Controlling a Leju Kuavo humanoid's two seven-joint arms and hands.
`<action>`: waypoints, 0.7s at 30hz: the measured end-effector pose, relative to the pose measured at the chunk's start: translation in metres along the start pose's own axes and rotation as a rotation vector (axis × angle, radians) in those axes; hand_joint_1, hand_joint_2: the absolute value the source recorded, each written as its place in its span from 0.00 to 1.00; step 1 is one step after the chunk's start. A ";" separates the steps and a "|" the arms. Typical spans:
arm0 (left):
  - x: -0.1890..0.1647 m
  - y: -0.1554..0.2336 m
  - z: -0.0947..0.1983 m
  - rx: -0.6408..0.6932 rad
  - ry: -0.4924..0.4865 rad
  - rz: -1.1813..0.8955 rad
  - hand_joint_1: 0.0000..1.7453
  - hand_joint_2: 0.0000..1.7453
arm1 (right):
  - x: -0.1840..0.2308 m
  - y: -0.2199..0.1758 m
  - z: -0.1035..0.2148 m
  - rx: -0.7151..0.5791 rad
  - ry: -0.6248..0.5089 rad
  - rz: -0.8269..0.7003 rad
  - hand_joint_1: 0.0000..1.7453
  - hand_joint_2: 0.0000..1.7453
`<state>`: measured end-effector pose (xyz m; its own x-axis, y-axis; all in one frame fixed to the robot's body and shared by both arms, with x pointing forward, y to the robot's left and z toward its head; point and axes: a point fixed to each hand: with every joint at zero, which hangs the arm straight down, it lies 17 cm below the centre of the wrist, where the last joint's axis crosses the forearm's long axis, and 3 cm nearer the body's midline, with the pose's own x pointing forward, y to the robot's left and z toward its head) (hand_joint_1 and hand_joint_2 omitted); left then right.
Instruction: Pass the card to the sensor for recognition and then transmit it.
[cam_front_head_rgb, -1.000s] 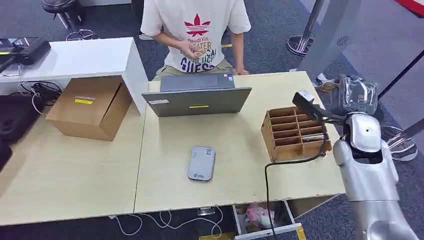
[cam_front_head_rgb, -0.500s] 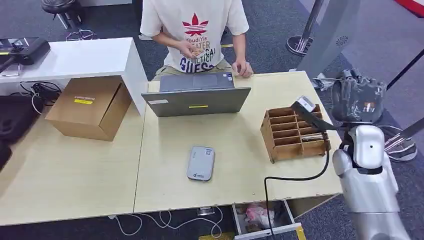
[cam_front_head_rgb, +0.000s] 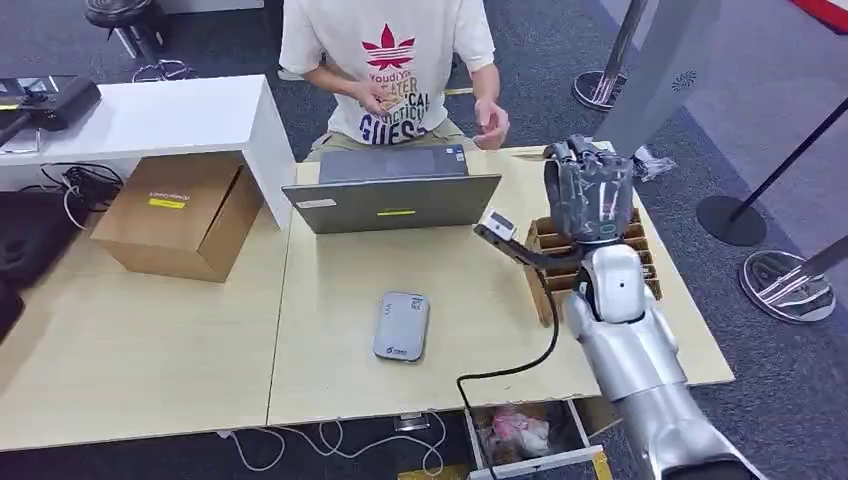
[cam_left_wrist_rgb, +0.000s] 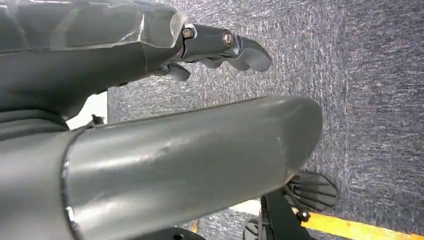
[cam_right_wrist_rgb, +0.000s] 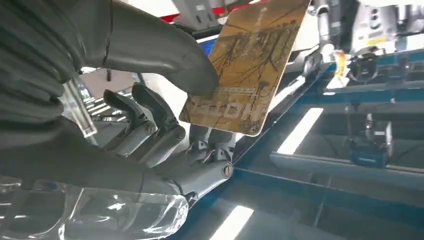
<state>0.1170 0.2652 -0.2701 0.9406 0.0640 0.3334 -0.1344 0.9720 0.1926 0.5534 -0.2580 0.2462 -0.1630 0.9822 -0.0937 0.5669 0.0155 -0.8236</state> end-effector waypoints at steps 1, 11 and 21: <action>0.000 0.000 0.000 0.000 0.001 0.000 0.00 0.00 | 0.009 0.002 -0.002 0.000 -0.007 -0.015 1.00 1.00; -0.004 0.003 0.000 0.016 0.013 -0.004 0.00 0.00 | 0.060 0.013 -0.013 0.020 -0.043 -0.096 1.00 1.00; -0.009 0.007 0.000 0.029 0.023 0.001 0.00 0.00 | 0.080 0.017 -0.017 0.037 -0.054 -0.117 1.00 1.00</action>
<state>0.1075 0.2714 -0.2718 0.9473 0.0701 0.3127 -0.1439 0.9650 0.2194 0.5637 -0.1761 0.2341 -0.2697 0.9626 -0.0249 0.5114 0.1213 -0.8507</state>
